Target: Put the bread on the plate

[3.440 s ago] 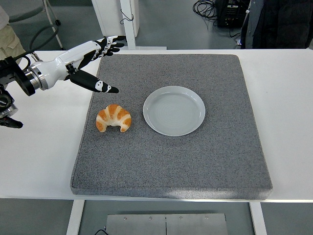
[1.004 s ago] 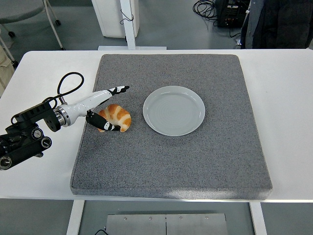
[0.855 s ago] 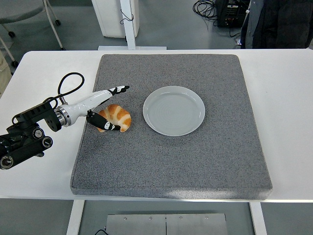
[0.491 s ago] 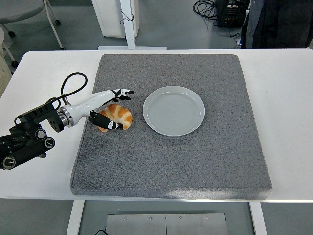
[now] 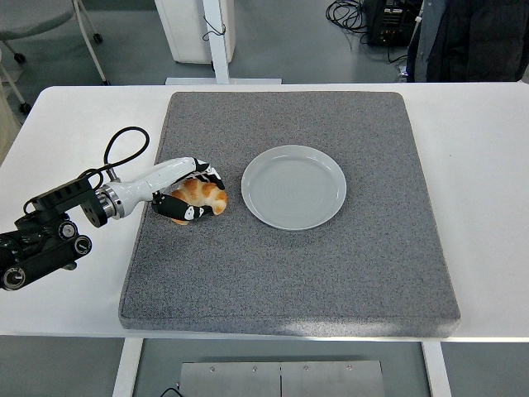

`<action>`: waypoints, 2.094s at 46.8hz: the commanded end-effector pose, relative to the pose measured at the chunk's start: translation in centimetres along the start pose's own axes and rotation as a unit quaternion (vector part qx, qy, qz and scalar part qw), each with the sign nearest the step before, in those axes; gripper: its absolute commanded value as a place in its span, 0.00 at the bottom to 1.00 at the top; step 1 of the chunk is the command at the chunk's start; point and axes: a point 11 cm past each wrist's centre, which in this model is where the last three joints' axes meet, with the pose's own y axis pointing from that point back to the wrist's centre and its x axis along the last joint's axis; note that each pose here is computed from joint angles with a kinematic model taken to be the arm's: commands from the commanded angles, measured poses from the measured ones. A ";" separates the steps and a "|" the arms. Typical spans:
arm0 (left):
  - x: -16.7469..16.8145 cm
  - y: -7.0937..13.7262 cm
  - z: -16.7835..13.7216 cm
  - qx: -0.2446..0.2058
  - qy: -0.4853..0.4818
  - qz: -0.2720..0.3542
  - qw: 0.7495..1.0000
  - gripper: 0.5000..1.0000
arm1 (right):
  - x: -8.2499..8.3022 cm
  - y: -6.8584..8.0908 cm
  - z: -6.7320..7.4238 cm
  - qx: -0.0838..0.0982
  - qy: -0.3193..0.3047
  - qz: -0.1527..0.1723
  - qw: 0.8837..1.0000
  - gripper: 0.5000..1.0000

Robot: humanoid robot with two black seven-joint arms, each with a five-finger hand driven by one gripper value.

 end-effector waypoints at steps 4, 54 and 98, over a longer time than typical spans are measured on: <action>1.0 0.2 0.5 -0.011 -0.008 0.002 1.000 0.00 | 0.0 0.0 0.0 0.000 0.000 0.000 1.000 1.00; 18.0 0.3 9.1 -0.074 -0.083 0.039 0.993 0.00 | 0.0 0.0 0.0 0.000 0.000 0.000 1.000 1.00; 11.8 -9.8 19.9 -0.177 -0.101 -0.028 0.979 0.00 | 0.0 0.0 0.0 0.000 0.000 0.000 1.000 1.00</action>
